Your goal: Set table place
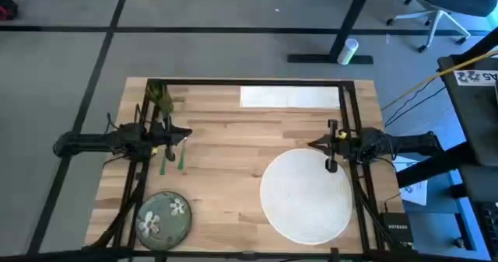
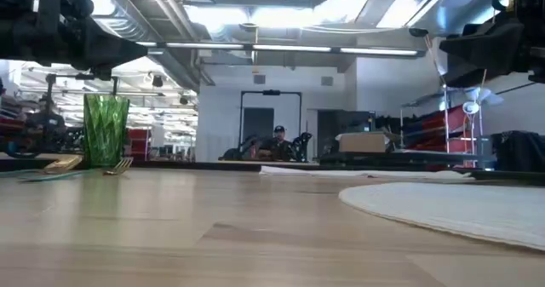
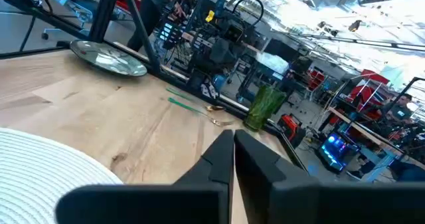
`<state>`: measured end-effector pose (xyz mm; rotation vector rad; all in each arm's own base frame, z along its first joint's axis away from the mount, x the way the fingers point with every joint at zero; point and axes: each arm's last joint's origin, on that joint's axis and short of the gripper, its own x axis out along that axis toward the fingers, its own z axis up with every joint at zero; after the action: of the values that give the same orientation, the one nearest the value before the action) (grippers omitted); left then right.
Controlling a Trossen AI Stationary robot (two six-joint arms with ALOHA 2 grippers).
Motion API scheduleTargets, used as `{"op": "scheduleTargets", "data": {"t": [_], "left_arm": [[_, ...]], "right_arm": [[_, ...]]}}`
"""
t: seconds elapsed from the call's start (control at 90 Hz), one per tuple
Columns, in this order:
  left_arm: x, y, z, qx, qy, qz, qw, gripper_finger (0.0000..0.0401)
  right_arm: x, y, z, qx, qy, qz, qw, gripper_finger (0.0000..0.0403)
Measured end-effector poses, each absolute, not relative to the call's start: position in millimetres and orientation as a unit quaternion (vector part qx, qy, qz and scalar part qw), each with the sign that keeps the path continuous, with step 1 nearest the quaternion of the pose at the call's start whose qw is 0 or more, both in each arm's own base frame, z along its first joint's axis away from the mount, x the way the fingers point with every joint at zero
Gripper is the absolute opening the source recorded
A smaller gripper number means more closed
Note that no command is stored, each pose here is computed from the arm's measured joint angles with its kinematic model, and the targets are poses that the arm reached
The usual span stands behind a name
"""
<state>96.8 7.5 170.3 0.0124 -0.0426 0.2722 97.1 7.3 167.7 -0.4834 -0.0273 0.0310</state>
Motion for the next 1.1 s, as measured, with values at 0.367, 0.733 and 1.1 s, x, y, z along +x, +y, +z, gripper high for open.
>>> {"op": "scheduleTargets", "data": {"t": [0.367,0.733,1.1], "left_arm": [[96.8,7.5,170.3,0.006,-0.021,0.136,0.99,0.0],[96.8,7.5,170.3,0.006,-0.021,0.136,0.991,0.0],[95.9,9.7,177.1,-0.003,-0.057,0.152,0.987,0.0]], "right_arm": [[97.1,7.3,167.7,-0.239,-0.014,0.016,0.971,0.0001],[97.1,7.3,167.6,-0.239,-0.013,0.015,0.971,0.0001],[97.1,7.3,167.7,-0.239,-0.013,0.015,0.971,0.0001]]}}
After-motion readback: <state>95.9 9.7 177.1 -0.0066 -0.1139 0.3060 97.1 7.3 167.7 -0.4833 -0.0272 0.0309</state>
